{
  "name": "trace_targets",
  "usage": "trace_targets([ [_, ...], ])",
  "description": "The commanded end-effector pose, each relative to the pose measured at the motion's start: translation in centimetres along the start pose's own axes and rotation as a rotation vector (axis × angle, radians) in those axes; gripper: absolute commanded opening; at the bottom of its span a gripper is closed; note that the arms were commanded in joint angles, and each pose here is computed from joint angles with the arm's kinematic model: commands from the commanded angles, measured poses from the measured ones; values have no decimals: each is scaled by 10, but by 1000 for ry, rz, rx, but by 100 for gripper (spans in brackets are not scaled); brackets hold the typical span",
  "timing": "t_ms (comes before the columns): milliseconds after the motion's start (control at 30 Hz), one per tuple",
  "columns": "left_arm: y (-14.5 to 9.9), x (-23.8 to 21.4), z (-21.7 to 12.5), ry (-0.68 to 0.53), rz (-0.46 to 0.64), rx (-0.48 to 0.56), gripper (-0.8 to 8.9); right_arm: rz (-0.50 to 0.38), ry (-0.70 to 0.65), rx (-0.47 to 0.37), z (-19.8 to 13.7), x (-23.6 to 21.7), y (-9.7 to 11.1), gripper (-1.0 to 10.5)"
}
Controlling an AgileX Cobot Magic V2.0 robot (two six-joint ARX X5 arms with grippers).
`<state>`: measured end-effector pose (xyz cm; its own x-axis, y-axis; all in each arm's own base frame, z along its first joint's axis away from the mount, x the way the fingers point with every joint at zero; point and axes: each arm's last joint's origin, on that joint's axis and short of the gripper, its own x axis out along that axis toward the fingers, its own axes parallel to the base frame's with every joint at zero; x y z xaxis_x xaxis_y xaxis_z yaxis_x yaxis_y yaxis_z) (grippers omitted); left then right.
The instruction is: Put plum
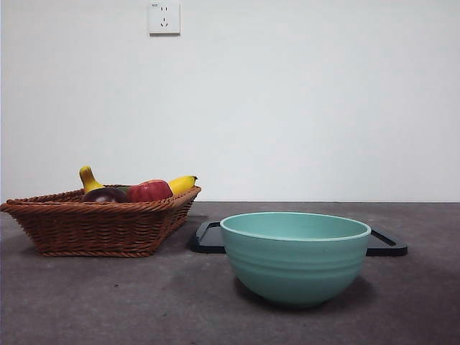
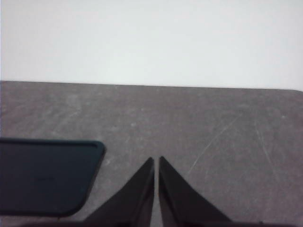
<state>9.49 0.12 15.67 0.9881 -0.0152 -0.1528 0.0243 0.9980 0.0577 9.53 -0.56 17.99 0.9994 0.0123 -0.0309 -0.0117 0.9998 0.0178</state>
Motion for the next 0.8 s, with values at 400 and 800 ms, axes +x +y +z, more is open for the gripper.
trace_targets([
  [400,0,2,-7,26,0,-4,7,31,70,14,-23,2,3,6],
  [800,0,2,-7,25,0,-3,7,76,140,12,-30,2,7,6],
])
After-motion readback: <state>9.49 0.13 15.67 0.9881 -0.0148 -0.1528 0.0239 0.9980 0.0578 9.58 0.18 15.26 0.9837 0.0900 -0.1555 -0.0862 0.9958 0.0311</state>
